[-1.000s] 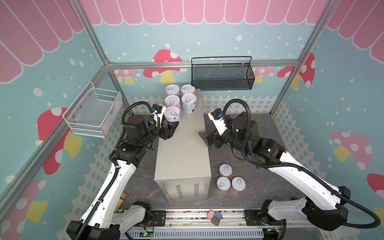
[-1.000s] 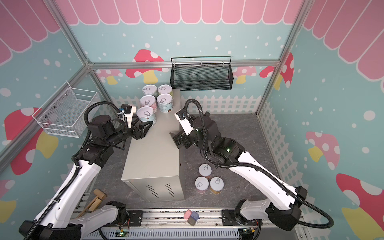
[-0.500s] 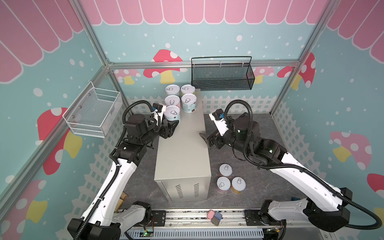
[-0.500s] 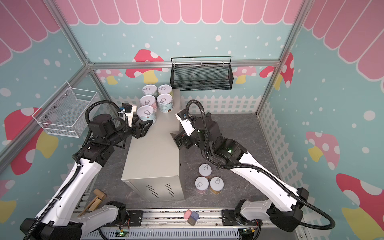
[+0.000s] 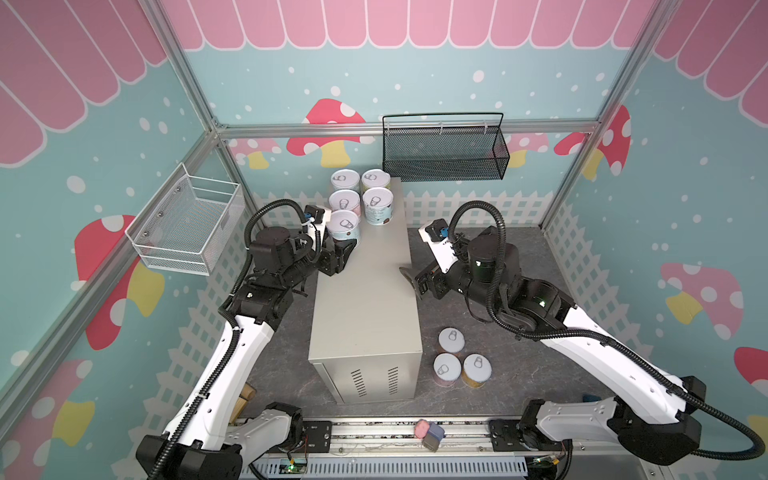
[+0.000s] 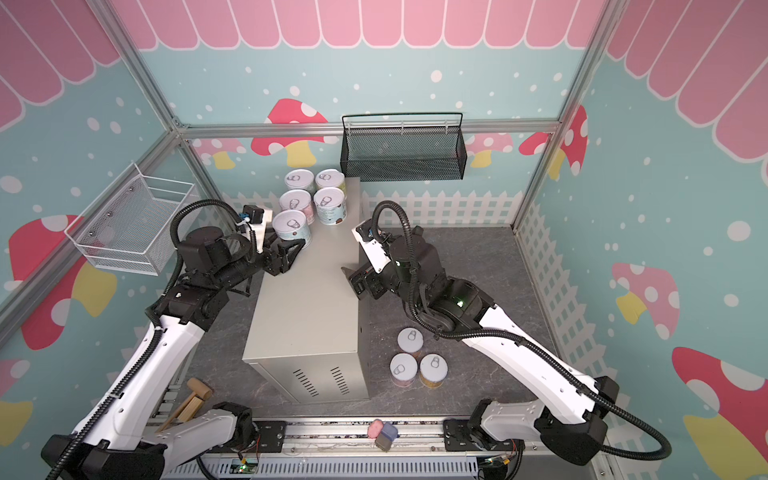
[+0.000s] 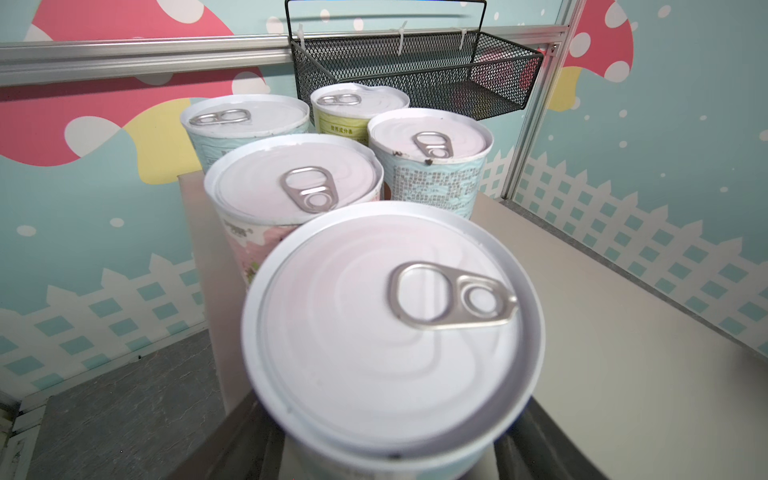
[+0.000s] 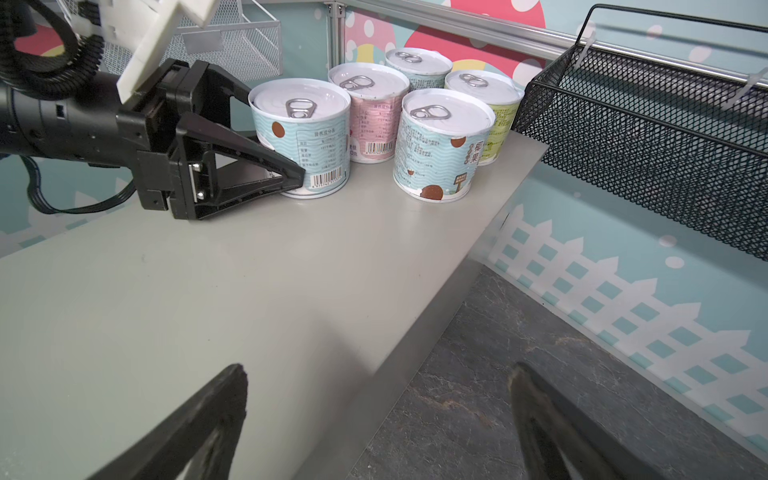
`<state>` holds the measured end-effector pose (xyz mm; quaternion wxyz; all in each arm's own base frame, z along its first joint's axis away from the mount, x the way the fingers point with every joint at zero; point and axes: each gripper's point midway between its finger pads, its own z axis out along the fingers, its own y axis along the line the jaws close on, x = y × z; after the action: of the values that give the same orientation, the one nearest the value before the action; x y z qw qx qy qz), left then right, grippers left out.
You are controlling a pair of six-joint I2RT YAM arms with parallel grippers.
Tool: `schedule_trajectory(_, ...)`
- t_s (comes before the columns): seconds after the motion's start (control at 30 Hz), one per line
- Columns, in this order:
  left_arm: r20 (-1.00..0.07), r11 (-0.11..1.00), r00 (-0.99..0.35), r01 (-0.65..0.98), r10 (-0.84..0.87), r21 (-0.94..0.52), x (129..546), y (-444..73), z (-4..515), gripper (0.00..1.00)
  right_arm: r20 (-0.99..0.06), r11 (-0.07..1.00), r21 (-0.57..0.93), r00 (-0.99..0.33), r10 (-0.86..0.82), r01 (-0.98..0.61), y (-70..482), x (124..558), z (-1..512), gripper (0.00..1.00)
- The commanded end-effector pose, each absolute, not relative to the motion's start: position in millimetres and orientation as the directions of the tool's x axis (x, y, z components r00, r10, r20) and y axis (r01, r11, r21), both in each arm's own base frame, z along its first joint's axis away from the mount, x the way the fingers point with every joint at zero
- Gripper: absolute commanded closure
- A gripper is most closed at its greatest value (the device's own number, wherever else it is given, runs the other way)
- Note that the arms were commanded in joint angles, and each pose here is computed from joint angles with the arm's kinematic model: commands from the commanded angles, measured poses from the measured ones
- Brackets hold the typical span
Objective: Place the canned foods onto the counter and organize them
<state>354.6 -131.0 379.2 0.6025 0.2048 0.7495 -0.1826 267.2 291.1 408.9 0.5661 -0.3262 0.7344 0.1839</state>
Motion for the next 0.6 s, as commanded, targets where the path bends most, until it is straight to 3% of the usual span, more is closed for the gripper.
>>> schedule_trajectory(0.0,-0.967,0.861,-0.234,0.507,0.096,-0.038,359.0,-125.1,369.9,0.29,-0.96,0.725,-0.09,-0.136,-0.247,-0.683,286.7,265.3,415.9,0.01)
schedule_trajectory(0.57,-0.967,0.844,-0.237,0.533,0.088,-0.054,357.0,-130.0,370.3,0.26,-0.962,0.726,-0.087,-0.131,-0.239,-0.682,283.6,262.8,419.5,0.01)
